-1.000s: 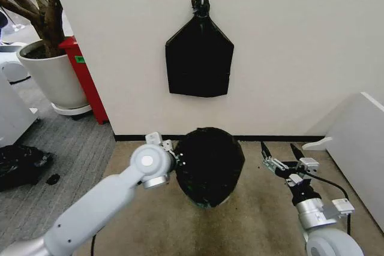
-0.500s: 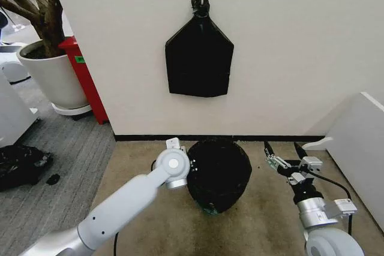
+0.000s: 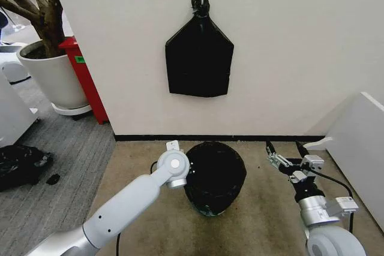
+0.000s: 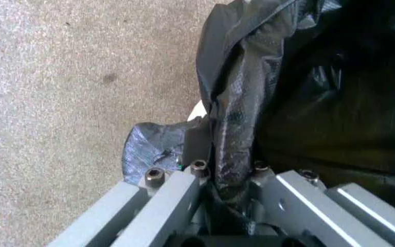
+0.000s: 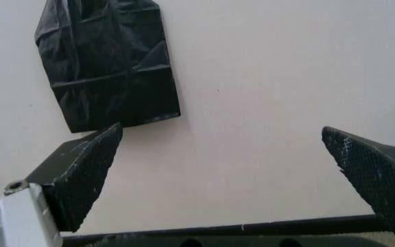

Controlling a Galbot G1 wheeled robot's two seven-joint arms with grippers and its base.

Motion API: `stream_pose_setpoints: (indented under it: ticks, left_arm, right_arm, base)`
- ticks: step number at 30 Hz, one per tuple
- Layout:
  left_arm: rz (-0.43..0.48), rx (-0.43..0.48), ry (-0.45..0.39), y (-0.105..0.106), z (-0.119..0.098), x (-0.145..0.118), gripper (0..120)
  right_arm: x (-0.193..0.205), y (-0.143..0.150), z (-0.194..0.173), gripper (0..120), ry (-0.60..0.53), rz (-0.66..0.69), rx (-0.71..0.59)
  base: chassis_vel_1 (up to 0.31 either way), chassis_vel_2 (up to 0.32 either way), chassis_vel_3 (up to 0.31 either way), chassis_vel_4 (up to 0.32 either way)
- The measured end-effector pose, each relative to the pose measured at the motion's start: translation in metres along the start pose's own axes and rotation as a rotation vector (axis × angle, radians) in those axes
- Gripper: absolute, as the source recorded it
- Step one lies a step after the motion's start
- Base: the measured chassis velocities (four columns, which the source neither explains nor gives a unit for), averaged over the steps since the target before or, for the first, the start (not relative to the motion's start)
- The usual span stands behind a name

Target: Place the garbage bag over the trash bin.

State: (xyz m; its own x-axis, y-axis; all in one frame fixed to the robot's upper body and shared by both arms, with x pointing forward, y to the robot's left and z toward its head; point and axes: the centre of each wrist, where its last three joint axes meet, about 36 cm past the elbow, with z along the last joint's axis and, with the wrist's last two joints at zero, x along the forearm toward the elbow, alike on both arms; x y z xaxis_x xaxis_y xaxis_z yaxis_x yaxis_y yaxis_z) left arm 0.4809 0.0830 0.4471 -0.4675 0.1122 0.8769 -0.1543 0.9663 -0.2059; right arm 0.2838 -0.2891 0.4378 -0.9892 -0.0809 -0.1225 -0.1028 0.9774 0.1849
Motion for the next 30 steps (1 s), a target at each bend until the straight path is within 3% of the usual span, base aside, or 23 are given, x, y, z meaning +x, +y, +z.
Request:
stream_pose_setpoints:
  ticks: [9, 12, 30]
  left_arm:
    - [-0.012, -0.015, 0.005, 0.002, 0.001, -0.004, 0]
    - [-0.016, -0.027, 0.006, 0.003, 0.001, -0.004, 5]
    - [-0.017, -0.041, -0.04, 0.014, -0.001, 0.018, 72]
  right_arm:
    - [-0.002, 0.002, 0.001, 100, 0.004, 0.006, -0.004]
    - [-0.003, 0.003, 0.002, 100, 0.007, 0.009, -0.007]
    - [-0.014, 0.009, 0.002, 100, 0.013, 0.005, -0.018]
  base:
    - [0.0, 0.0, 0.0, 0.0]
    - [0.0, 0.0, 0.0, 0.0]
    - [0.0, 0.0, 0.0, 0.0]
